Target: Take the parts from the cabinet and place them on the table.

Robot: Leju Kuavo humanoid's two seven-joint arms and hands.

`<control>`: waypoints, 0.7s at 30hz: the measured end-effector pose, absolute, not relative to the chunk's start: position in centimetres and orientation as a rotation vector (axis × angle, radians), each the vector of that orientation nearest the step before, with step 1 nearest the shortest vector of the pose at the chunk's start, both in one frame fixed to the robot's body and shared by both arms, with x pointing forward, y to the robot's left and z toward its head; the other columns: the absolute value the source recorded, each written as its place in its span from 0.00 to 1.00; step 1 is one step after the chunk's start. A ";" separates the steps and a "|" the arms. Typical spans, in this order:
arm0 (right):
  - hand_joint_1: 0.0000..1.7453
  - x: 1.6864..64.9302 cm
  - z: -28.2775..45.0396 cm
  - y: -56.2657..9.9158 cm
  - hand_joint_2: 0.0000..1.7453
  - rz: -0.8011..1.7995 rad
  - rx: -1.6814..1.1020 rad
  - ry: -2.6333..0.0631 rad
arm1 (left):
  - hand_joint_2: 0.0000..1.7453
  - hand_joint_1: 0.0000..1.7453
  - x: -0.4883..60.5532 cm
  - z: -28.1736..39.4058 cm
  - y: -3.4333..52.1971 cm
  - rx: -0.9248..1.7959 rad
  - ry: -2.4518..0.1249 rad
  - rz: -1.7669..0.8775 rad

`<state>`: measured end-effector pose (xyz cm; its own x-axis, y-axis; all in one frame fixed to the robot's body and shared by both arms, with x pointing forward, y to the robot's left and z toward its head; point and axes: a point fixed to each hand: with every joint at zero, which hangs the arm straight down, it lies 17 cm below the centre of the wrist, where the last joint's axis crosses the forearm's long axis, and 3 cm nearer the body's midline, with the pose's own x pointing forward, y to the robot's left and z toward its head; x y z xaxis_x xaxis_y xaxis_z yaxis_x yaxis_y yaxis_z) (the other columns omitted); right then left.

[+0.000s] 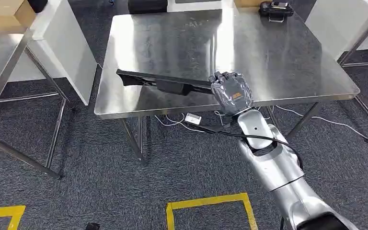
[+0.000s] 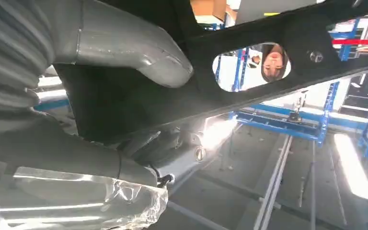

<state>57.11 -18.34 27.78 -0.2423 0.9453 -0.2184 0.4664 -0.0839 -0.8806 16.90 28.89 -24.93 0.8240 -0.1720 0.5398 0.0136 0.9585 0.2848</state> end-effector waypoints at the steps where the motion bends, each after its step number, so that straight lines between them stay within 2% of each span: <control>1: 1.00 57.1 27.8 -18.4 1.00 1.294 -1.529 -1.709 | 1.00 0.00 16.9 -24.9 28.8 0.275 -0.596 -0.100; 21: 1.00 56.9 26.8 -19.0 1.00 1.301 -1.522 -1.688 | 1.00 0.00 17.1 -24.9 28.8 0.271 -0.601 -0.094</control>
